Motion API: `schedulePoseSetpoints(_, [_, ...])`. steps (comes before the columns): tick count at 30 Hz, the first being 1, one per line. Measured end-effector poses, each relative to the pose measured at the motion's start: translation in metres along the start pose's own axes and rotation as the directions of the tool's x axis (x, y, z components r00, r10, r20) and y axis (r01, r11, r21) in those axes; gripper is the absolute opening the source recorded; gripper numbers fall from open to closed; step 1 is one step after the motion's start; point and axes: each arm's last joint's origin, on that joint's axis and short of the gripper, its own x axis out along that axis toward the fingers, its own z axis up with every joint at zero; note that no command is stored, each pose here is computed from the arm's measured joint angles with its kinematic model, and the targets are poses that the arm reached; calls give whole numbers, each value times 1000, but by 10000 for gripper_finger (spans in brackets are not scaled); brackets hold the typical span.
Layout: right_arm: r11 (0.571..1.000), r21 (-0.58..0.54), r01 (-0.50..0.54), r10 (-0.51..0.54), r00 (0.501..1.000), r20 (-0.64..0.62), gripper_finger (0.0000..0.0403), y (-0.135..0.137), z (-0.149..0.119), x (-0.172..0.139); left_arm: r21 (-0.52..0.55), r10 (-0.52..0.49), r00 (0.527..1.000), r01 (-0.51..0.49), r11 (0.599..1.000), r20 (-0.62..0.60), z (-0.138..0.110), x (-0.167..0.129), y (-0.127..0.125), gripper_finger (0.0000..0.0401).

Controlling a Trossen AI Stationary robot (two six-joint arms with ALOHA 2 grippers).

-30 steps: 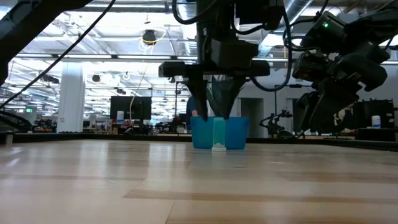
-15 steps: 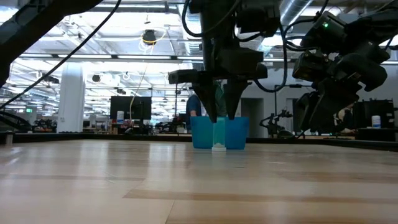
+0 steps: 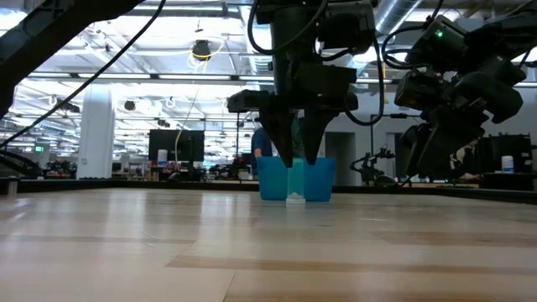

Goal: Pick and place pill bottles into a basket
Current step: Put the blue pill bottle into the blue bin

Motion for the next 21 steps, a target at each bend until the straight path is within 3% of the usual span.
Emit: schedulePoseSetpoints(21, [1000, 0, 0, 0, 1000, 0, 159, 0, 0, 0, -16, -24, 998, 23, 1000, -58, -3, 21, -8, 171])
